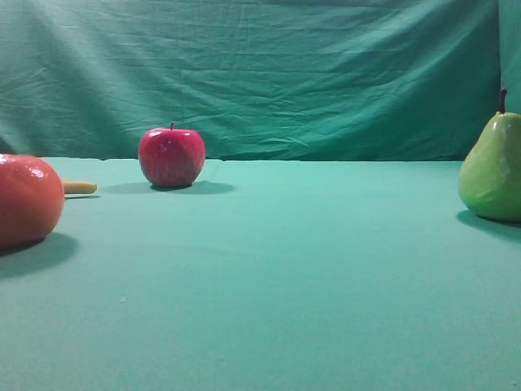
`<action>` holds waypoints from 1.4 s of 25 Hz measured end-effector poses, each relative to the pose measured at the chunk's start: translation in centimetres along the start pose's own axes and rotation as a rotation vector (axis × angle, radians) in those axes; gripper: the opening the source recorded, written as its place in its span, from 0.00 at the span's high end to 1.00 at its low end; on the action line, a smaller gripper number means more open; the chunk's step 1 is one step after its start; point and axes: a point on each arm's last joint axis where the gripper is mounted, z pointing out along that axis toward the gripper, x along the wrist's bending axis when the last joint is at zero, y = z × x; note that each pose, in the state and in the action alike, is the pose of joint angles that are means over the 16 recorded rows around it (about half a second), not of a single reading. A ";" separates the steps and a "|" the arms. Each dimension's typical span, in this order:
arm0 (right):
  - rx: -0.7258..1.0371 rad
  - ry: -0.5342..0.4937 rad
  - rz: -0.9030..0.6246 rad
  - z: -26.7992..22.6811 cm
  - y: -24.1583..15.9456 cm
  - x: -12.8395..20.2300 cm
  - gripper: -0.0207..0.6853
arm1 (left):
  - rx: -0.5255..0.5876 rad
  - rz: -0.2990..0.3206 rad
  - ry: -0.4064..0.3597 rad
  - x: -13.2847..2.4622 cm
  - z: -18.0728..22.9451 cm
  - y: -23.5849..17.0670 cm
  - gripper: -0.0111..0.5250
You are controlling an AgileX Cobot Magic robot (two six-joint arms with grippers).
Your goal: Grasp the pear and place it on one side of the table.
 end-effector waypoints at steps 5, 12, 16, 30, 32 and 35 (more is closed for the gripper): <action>-0.005 0.023 0.010 -2.0 -1.0 0.7 0.97 | 0.000 0.000 0.000 0.0 0.0 0.0 0.98; -0.044 -0.008 0.014 -2.5 -2.6 0.8 0.97 | 0.000 0.000 0.000 0.0 0.0 0.0 0.98; -0.115 -0.079 0.021 -2.0 -4.4 0.3 0.97 | 0.000 0.000 0.000 0.0 0.0 0.0 0.98; -0.369 -0.332 0.037 2.7 -15.5 -0.9 0.97 | 0.000 0.000 0.000 0.0 0.0 0.0 0.98; -0.370 -0.343 0.037 3.3 -16.6 -1.0 0.97 | 0.000 0.000 0.000 0.0 0.0 0.0 0.98; -0.359 -0.348 0.036 3.9 -17.7 -1.0 0.97 | 0.000 0.000 0.000 0.0 0.0 0.0 0.98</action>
